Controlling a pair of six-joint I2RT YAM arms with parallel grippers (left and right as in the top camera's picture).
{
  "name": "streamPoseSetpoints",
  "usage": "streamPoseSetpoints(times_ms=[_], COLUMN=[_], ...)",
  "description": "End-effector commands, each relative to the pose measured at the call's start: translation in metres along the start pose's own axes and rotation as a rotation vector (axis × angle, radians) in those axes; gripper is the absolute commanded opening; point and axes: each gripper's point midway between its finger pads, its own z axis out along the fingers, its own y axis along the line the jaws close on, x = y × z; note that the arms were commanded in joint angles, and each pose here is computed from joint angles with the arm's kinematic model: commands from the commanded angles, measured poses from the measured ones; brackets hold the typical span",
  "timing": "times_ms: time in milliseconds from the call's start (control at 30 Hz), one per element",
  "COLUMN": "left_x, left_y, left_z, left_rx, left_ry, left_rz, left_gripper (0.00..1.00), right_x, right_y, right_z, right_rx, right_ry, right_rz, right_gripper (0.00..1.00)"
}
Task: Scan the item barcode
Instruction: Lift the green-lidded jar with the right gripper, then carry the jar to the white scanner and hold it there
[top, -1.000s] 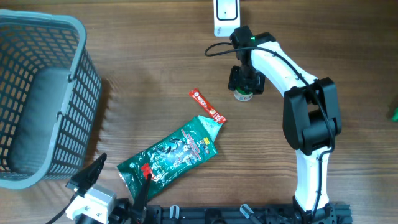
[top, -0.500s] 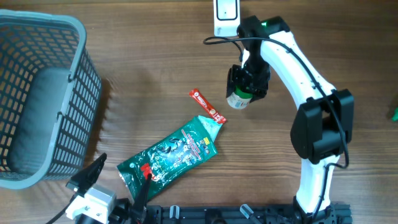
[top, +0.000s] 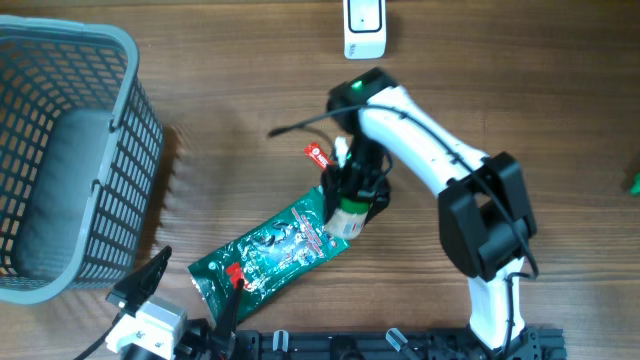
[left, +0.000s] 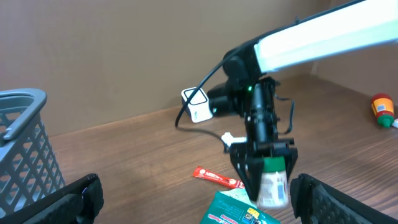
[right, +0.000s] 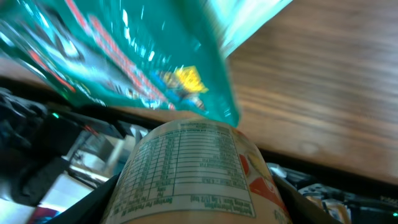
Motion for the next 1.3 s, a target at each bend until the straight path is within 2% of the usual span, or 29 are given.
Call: streamPoseSetpoints(times_ms=[0,167,300,500,667,733,933,1100,1167,1267], left_x=[-0.001,-0.001,-0.001,-0.001,-0.001,-0.001,-0.001,-0.001,-0.001,-0.001], left_y=[-0.002,-0.002,-0.002,-0.002,-0.002,-0.002,-0.002,-0.002,-0.002,-0.002], left_z=[-0.001,-0.001,-0.001,-0.001,-0.001,-0.001,-0.001,-0.001,-0.001,-0.001], left_rx=[0.009,0.009,0.009,0.009,0.009,0.009,0.009,0.009,0.009,0.009], left_ry=[-0.008,-0.008,-0.008,-0.008,-0.008,-0.008,-0.008,-0.008,-0.008,-0.008], left_rz=[-0.002,-0.002,-0.002,-0.002,-0.002,-0.002,-0.002,-0.002,-0.003,-0.002], left_gripper=[1.00,1.00,1.00,1.00,1.00,1.00,1.00,1.00,1.00,1.00], right_x=[0.018,0.025,0.007,-0.016,-0.062,-0.079,-0.121,-0.154,-0.175,-0.205], right_y=[0.018,0.020,0.006,0.004,-0.056,-0.058,-0.058,-0.067,-0.071,-0.068], right_z=[-0.004,-0.017,-0.037,-0.100,-0.195,-0.219,-0.263,-0.280,-0.284,-0.289], right_rx=[-0.043,-0.043,0.045,-0.048,0.073,0.082,0.081,0.108,0.119,0.170], right_ry=[0.000,-0.059,-0.241,-0.530,-1.012,-1.138,-1.413,-1.566,-1.625,-1.704], right_rz=[-0.042,-0.046,-0.021,-0.042,0.242,0.245,0.270,0.327,0.353,0.295], right_gripper=[0.57,0.56,0.57,0.56,0.55,0.55,0.55,0.58,0.64,0.64])
